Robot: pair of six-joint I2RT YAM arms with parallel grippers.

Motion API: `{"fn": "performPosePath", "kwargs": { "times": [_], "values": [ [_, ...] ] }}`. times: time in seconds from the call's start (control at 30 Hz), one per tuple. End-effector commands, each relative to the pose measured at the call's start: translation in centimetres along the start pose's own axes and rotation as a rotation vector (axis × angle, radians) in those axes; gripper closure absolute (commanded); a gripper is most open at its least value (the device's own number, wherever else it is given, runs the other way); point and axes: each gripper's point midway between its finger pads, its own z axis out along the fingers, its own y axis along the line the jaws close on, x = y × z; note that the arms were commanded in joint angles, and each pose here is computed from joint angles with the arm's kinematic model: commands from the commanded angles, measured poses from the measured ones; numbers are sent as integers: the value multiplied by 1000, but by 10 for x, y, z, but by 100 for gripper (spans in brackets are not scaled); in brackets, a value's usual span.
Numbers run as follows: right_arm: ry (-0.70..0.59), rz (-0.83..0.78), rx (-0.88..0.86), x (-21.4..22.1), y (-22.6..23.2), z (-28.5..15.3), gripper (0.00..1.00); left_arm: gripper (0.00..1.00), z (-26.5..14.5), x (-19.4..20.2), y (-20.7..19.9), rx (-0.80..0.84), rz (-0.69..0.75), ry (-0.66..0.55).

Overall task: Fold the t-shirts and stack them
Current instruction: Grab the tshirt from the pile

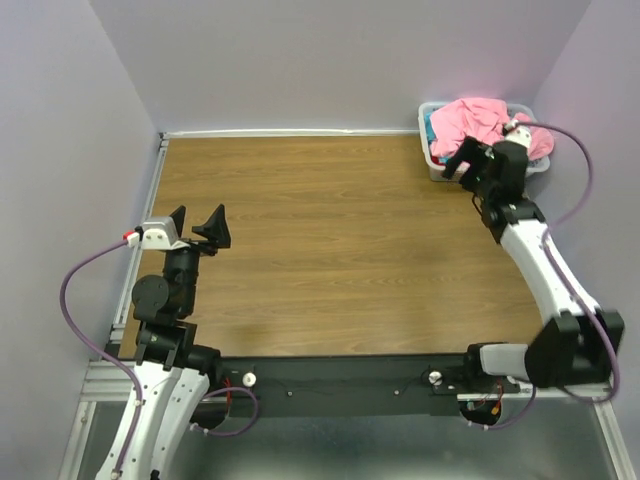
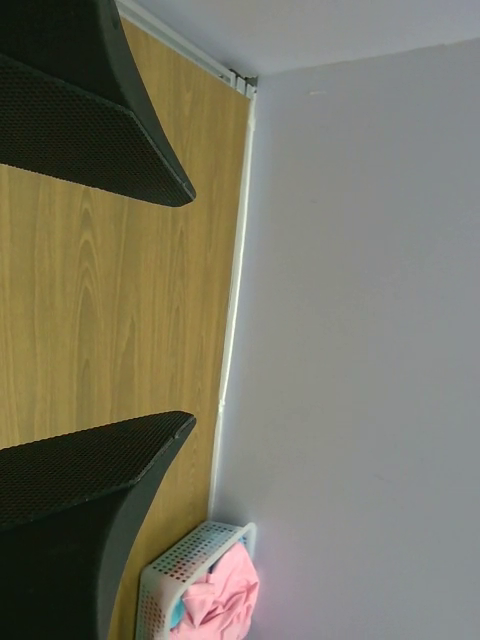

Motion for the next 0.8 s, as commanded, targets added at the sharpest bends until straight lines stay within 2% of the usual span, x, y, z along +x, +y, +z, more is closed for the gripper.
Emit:
{"fn": "performPosePath", "kwargs": {
  "times": [0.0, 0.03, 0.2, 0.3, 0.4, 0.43, 0.47, 0.63, 0.73, 0.77],
  "values": [
    [-28, 30, 79, -27, 2, 47, 0, 9, -1, -5, -5, 23, 6, -27],
    [-16, 1, 126, -25, -4, 73, 0, 9, -1, -6, -3, 16, 5, -30],
    [-18, -71, 270, -32, -33, 138, 0, 9, -1, -5, -8, 30, 6, -30],
    [-5, -95, 295, -29, -45, 179, 8, 9, -1, -2, -11, 46, 4, -22],
    [7, -130, 291, -21, -45, 206, 18, 9, 1, 2, -12, 51, 4, -13],
    [13, -142, 318, -20, -64, 223, 23, 9, 2, 3, -12, 49, 7, -9],
    [10, -148, 313, -21, -63, 230, 31, 9, 2, 5, -13, 52, 7, -1],
    [41, -171, 298, 1, -75, 268, 46, 9, 5, 12, -13, 55, 10, 20],
    [34, -196, 316, -2, -80, 271, 65, 9, 6, 14, -13, 54, 12, 27],
    [31, -206, 317, -5, -79, 270, 75, 9, 6, 14, -13, 56, 12, 29]
  ]
}}
